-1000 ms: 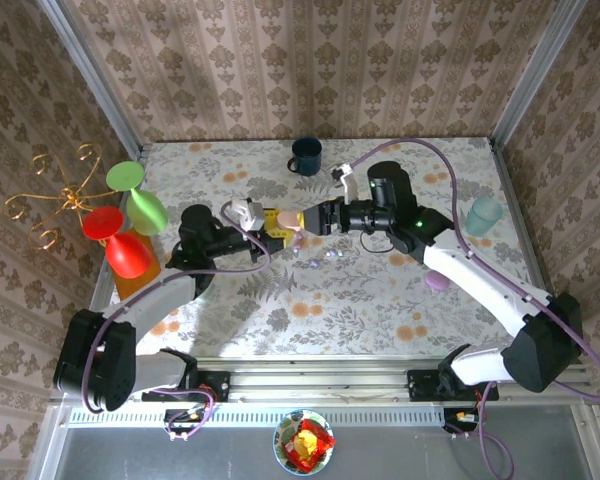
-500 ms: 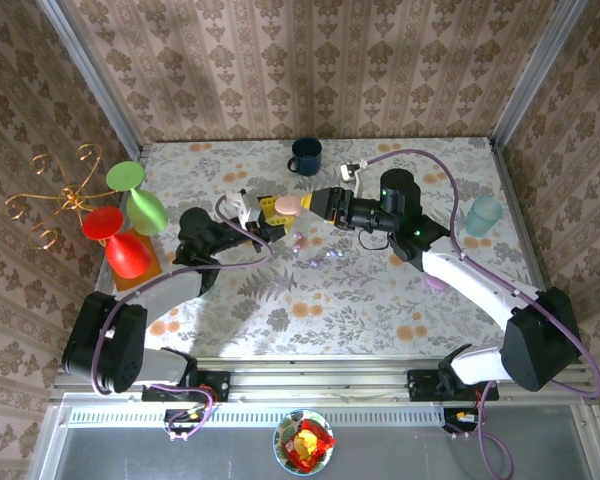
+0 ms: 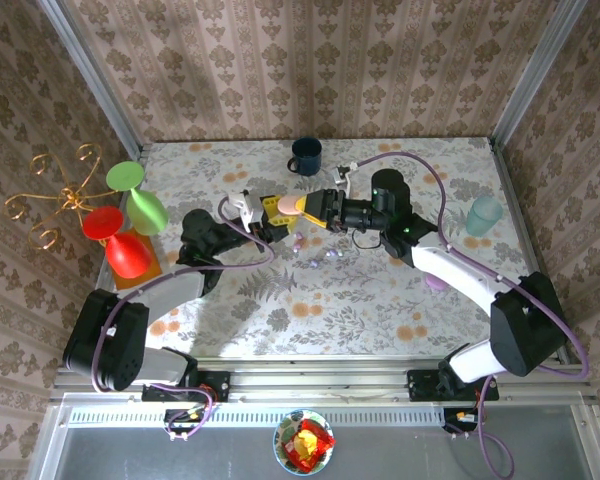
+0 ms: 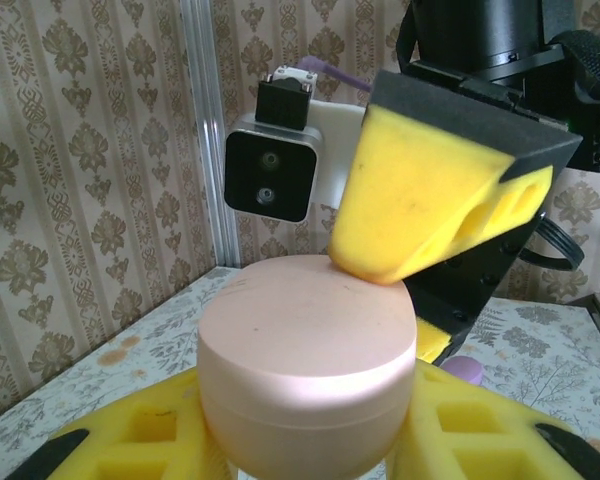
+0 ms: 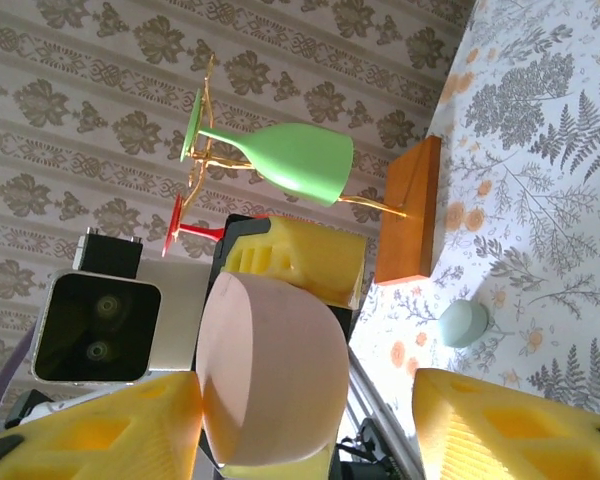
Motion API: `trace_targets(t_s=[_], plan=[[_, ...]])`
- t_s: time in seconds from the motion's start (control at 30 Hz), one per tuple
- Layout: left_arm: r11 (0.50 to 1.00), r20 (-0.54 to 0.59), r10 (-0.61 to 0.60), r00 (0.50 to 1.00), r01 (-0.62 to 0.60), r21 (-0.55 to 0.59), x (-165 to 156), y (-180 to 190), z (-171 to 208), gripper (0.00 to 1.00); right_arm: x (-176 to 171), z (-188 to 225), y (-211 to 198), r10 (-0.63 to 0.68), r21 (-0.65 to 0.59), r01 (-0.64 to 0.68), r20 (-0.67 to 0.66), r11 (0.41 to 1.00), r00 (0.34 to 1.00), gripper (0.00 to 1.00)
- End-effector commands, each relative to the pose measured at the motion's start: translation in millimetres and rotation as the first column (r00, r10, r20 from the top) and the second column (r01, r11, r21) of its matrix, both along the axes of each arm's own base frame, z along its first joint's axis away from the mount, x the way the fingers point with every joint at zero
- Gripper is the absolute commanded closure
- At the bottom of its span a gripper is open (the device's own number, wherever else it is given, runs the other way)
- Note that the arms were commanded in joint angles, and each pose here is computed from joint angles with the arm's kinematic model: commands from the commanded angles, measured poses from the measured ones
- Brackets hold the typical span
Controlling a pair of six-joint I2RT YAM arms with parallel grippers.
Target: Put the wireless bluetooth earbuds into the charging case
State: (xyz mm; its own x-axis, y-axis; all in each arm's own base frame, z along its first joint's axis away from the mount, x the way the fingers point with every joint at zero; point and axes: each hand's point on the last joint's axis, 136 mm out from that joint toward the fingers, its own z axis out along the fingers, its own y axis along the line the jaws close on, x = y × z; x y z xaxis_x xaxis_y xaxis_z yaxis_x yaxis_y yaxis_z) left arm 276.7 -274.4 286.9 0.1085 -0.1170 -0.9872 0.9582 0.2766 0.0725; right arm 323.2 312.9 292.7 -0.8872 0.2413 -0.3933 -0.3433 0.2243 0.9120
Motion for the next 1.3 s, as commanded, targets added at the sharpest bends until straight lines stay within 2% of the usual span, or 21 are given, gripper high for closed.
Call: trace_targets(t_s=[0.0, 0.1, 0.37, 0.4, 0.5, 0.57, 0.67, 0.77, 0.9, 1.0, 1.13, 1.27], plan=[[1.0, 0.047, 0.012, 0.999, -0.012, -0.006, -4.1, 1.8, 7.9, 0.68, -3.4, 22.2, 3.8, 0.026, 0.041, -0.028, 0.049, 0.999, 0.998, 0.53], [1.0, 0.049, 0.018, 0.999, -0.019, 0.01, -5.2, 2.8, 5.7, 0.68, -3.4, 23.0, 3.5, 0.024, 0.049, -0.026, 0.049, 0.998, 0.999, 0.68], [0.998, 0.051, 0.034, 0.998, -0.037, 0.056, -5.6, 4.4, -0.4, 0.65, 0.5, 20.7, 0.9, -0.002, 0.053, 0.0, 0.044, 0.999, 0.999, 0.77], [0.997, 0.049, 0.036, 0.998, -0.039, 0.06, -5.6, 4.6, -0.6, 0.61, 1.7, 20.2, -1.2, -0.014, 0.051, 0.012, 0.045, 0.999, 0.999, 0.77], [0.995, 0.029, 0.051, 0.998, -0.053, 0.082, -5.2, 6.1, -3.7, 0.34, 10.0, 12.5, -12.7, -0.074, 0.027, 0.073, 0.037, 0.997, 0.997, 0.77], [0.991, 0.016, 0.078, 0.997, -0.079, 0.112, -3.4, 9.7, -6.5, 0.22, 19.2, 2.1, -26.5, -0.138, -0.001, 0.138, 0.025, 0.99, 0.99, 0.77], [0.972, 0.01, 0.138, 0.99, -0.138, 0.19, -0.5, 16.3, -19.2, 0.1, 39.7, -25.9, -56.1, -0.27, -0.076, 0.268, -0.014, 0.96, 0.963, 0.76], [0.933, -0.001, 0.24, 0.971, -0.23, 0.277, 10.7, 27.4, -33.6, 0.03, 64.9, -57.2, -92.8, -0.426, -0.149, 0.415, -0.044, 0.897, 0.904, 0.77], [0.875, -0.019, 0.282, 0.959, -0.25, 0.414, 9.2, 20.6, -64.5, 0.0, 94.1, -103.4, -134.6, -0.577, -0.259, 0.545, -0.061, 0.797, 0.815, 0.79], [0.839, -0.038, 0.317, 0.948, -0.262, 0.477, 11.1, 20.2, -80.9, 0.0, 113.8, -131.5, -153.7, -0.637, -0.323, 0.591, -0.051, 0.739, 0.769, 0.8], [0.814, -0.058, 0.336, 0.94, -0.259, 0.52, 9.1, 16.4, -94.2, 0.0, 132.2, -173.6, -159.4, -0.653, -0.408, 0.576, -0.071, 0.709, 0.754, 0.79], [0.76, -0.06, 0.359, 0.931, -0.254, 0.598, 7.7, 14.7, -112.4, 0.0, 144.3, -208.2, -158.7, -0.657, -0.435, 0.557, -0.113, 0.707, 0.746, 0.78]])
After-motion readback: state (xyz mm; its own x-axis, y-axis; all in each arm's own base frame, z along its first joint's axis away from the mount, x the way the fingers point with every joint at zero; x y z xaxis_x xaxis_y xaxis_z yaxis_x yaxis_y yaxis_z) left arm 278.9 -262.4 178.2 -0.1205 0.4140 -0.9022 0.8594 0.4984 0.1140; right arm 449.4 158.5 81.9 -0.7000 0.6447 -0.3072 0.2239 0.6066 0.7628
